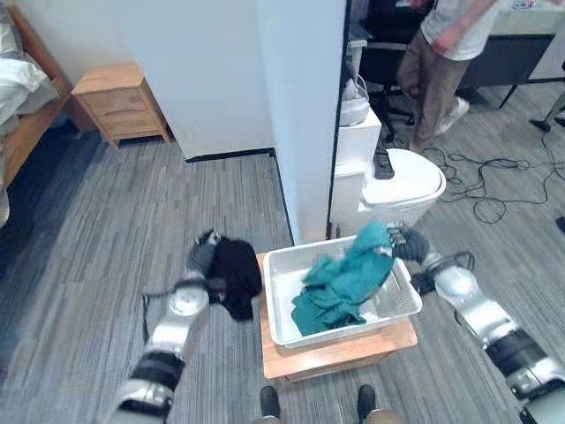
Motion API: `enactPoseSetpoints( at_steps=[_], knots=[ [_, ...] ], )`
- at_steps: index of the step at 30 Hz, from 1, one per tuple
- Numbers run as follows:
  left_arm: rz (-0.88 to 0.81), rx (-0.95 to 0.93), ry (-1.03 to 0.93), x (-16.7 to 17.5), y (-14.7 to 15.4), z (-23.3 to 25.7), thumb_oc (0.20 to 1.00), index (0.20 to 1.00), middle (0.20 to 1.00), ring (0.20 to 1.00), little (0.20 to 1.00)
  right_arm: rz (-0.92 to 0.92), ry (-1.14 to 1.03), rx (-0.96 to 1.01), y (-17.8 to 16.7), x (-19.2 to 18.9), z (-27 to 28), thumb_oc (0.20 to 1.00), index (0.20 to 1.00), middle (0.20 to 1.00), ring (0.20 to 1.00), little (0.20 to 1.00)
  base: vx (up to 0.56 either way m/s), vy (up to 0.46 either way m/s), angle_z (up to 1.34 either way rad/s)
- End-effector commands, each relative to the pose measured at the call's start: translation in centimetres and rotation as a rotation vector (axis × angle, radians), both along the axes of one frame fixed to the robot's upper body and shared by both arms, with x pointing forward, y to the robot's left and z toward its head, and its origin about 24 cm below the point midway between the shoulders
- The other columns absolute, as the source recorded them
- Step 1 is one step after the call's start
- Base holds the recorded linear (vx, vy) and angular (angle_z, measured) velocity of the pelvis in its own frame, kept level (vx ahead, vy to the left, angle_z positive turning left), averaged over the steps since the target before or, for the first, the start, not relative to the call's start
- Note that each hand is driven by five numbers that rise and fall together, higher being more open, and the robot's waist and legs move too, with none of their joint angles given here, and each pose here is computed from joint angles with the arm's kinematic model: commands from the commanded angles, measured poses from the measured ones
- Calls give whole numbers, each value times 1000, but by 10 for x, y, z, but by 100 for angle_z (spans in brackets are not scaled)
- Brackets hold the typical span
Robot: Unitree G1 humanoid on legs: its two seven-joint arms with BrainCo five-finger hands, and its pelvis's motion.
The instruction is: Tidy up the quilt and then pick up the clothes from the bed and put them into the laundry hamper.
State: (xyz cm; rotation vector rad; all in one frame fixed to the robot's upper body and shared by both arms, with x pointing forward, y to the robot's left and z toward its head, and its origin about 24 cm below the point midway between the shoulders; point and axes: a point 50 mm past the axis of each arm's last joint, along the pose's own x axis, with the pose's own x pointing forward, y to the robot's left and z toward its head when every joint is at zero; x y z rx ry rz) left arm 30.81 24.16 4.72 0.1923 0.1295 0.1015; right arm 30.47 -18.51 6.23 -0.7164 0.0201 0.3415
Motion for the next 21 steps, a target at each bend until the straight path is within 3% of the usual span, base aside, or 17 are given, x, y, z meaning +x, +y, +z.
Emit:
enactPoseSetpoints(
  at_steps=[1,2,4,7,8,9,12,16,21],
  knots=[
    [-166,-1,-326,43,-29,84,200,200,200,200,200,177,-287,-230,23,16,46,1000,1000,1000,1000,1000,15,-39,-4],
    [-166,-1,-326,43,-29,84,200,200,200,200,200,177,-287,-230,23,16,46,1000,1000,1000,1000,1000,12,-64,2],
    [-297,-54,-369,27,-57,72,200,200,200,200,200,287,-363,-454,31,10,40,1000,1000,1000,1000,1000,15,-69,-8],
    [-379,-82,-416,16,-82,74,200,200,200,200,200,276,-392,-510,33,12,39,1000,1000,1000,1000,1000,11,-33,-11],
    [-512,-100,-462,-32,-99,68,200,200,200,200,200,196,-392,-511,12,6,35,1000,1000,1000,1000,1000,-64,-46,-9],
    [-556,-80,-472,-56,-86,72,200,200,200,200,200,145,-394,-526,-4,-1,34,1000,1000,1000,1000,1000,-59,-49,-33],
    [-630,-132,-482,-90,-76,83,200,200,200,200,200,-23,-354,-555,-44,-10,32,1000,1000,1000,1000,1000,-25,-30,-13],
    [-684,-100,-533,-94,-96,89,200,200,200,200,200,-92,-338,-503,-58,-21,26,1000,1000,1000,1000,1000,-1,-10,8],
    [-621,10,-505,-79,-104,76,200,200,200,200,200,-215,-270,-462,-84,-38,12,1000,1000,1000,1000,1000,-14,-20,-8]
  ],
)
